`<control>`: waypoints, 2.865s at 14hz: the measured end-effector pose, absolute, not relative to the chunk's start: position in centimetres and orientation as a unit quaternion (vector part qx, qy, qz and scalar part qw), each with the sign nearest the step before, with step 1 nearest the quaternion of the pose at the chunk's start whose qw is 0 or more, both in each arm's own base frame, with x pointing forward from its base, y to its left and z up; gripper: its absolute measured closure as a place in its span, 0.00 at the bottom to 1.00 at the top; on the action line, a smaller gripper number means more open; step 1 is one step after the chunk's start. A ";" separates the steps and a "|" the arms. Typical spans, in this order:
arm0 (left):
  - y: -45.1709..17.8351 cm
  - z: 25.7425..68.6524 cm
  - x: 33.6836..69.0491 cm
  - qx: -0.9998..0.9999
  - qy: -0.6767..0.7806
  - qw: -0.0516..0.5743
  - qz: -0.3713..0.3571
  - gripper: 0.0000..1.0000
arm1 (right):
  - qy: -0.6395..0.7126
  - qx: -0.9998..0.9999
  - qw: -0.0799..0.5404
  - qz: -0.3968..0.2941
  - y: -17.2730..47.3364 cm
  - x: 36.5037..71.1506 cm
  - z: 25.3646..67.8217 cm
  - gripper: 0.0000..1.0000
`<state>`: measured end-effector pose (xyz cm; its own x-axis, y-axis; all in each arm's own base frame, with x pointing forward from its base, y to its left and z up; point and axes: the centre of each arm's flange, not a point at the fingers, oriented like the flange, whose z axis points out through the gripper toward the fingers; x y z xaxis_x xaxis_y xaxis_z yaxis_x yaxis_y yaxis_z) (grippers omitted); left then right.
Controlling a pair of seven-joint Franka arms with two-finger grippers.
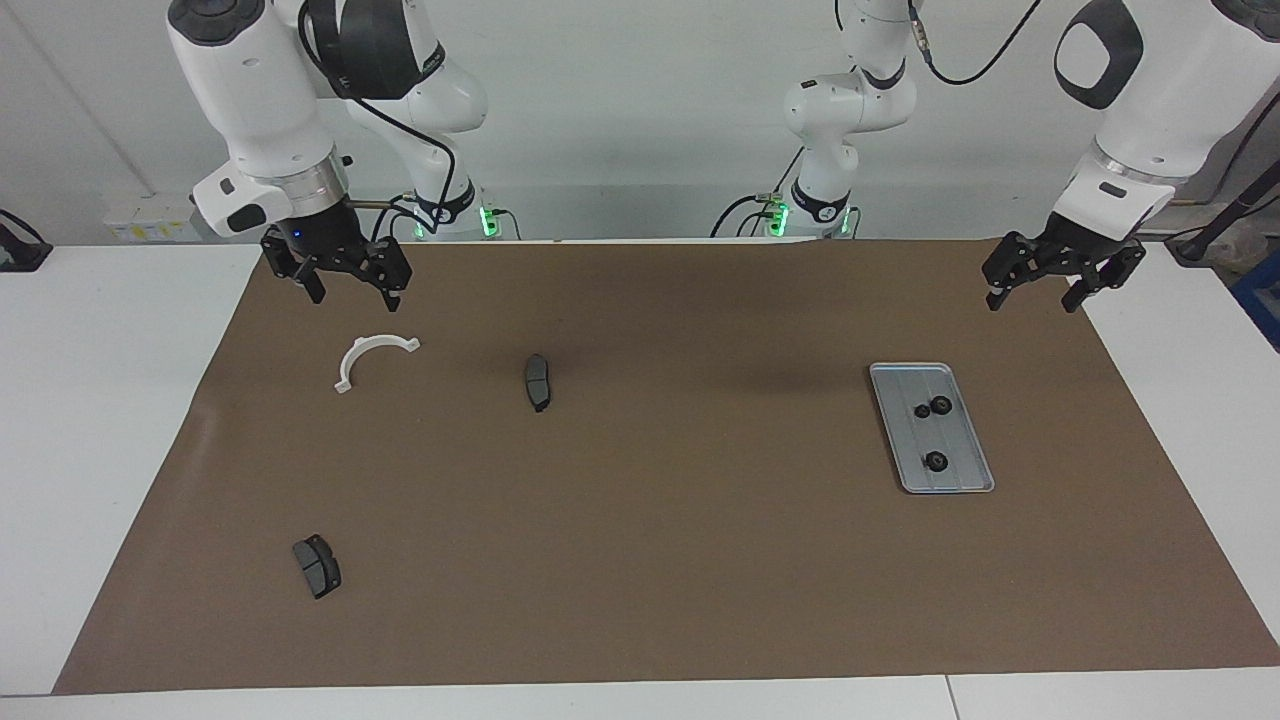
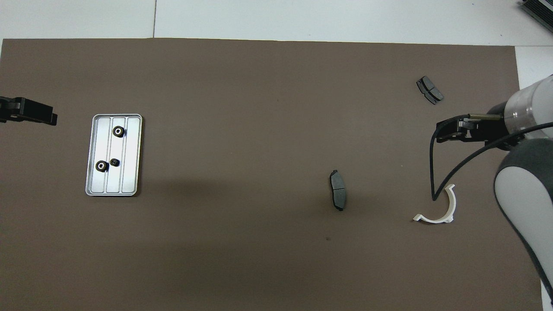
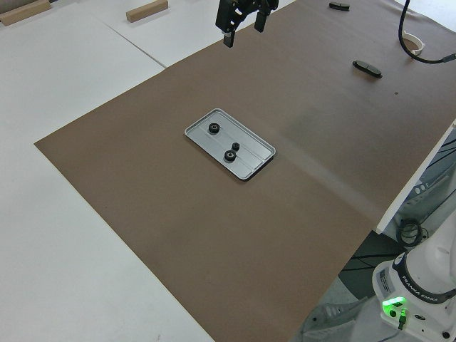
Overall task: Place bearing gear from tray to pile
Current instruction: 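Move the left gripper over the metal tray of black bearings, then grasp a black bearing gear in the tray with the left gripper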
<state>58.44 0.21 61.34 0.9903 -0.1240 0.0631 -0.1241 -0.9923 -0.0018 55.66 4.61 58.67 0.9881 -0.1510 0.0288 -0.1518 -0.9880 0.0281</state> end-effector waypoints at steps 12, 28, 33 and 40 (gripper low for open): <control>0.9 43.9 58.0 0.997 -0.054 -0.002 0.055 0.00 | -0.076 0.997 0.015 0.013 4.6 55.7 58.7 0.00; 0.7 31.8 55.5 0.999 -0.048 0.006 0.002 0.44 | -0.076 0.997 0.015 0.013 4.6 55.7 58.7 0.00; 0.6 31.0 55.2 0.999 -0.048 0.005 0.014 0.47 | -0.076 0.997 0.015 0.013 4.6 55.7 58.7 0.00; 0.6 30.1 55.2 0.999 -0.046 0.006 0.018 0.61 | -0.076 0.997 0.014 0.013 4.7 55.7 58.7 0.00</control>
